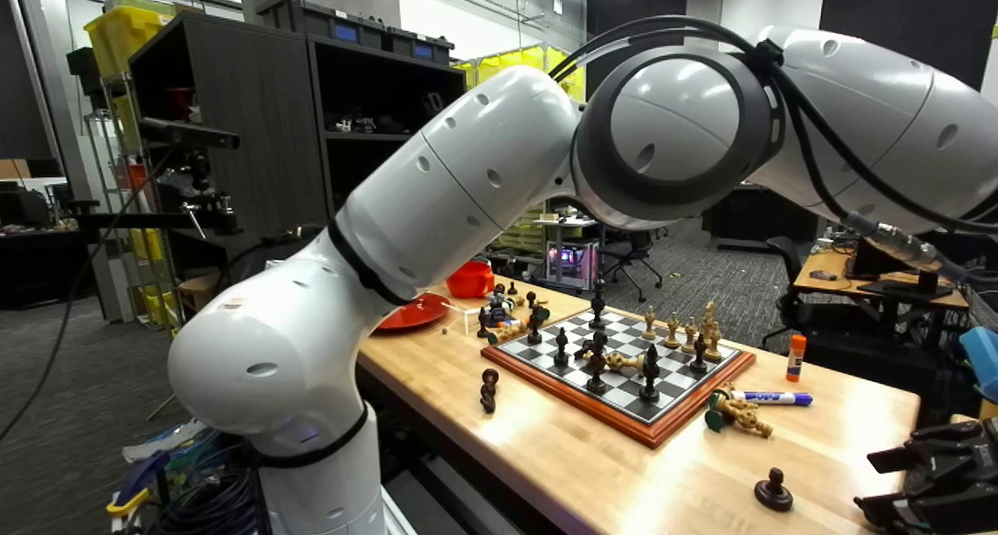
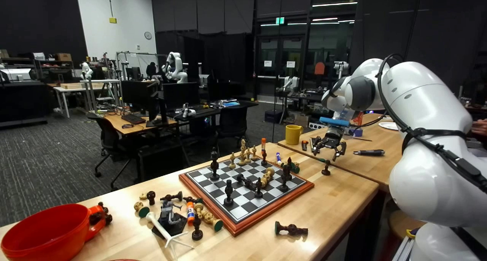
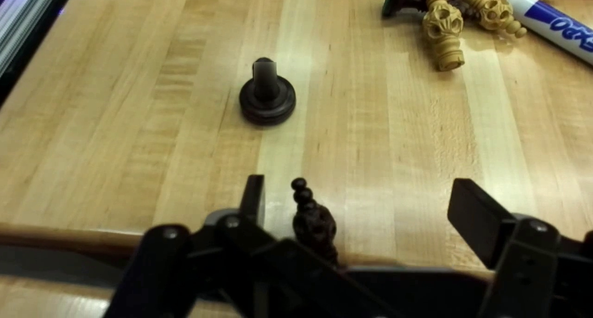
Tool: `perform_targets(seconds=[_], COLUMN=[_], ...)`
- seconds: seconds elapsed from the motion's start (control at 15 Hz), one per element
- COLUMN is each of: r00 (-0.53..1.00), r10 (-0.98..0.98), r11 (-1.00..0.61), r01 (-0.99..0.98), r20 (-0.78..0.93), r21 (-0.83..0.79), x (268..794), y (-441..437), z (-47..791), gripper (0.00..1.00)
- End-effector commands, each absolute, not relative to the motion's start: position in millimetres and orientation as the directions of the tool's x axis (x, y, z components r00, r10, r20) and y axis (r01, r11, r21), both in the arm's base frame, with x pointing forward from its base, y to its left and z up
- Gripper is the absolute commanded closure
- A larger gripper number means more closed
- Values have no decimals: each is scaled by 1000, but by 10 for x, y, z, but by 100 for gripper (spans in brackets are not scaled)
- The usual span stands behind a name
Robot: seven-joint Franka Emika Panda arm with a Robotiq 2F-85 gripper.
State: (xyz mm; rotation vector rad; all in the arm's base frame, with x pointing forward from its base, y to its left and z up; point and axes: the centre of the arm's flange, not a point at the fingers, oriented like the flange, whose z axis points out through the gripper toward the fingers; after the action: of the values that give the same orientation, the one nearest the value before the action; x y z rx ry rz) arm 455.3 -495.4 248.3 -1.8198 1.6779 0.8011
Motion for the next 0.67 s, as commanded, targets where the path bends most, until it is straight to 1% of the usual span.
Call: perform_targets(seconds=[0.0,0.33,0.4,0.47,0.6], r00=[35,30,30,29,27], r10=[-689,-688,-688,-687,-684], r11=[-80,-75,-75,-75,-73], r01=[-996,-997,-997,-997,-997], r20=[-724,-725,-725,-726,-729], r21=[28,30,30,30,32], x=[4571,4565,4564,4557,4534], y=[-5062,-5094,-5096,-5092,-5076], z=[2446,2362,2350,2338,2311], gripper=[0,0,25,26,39])
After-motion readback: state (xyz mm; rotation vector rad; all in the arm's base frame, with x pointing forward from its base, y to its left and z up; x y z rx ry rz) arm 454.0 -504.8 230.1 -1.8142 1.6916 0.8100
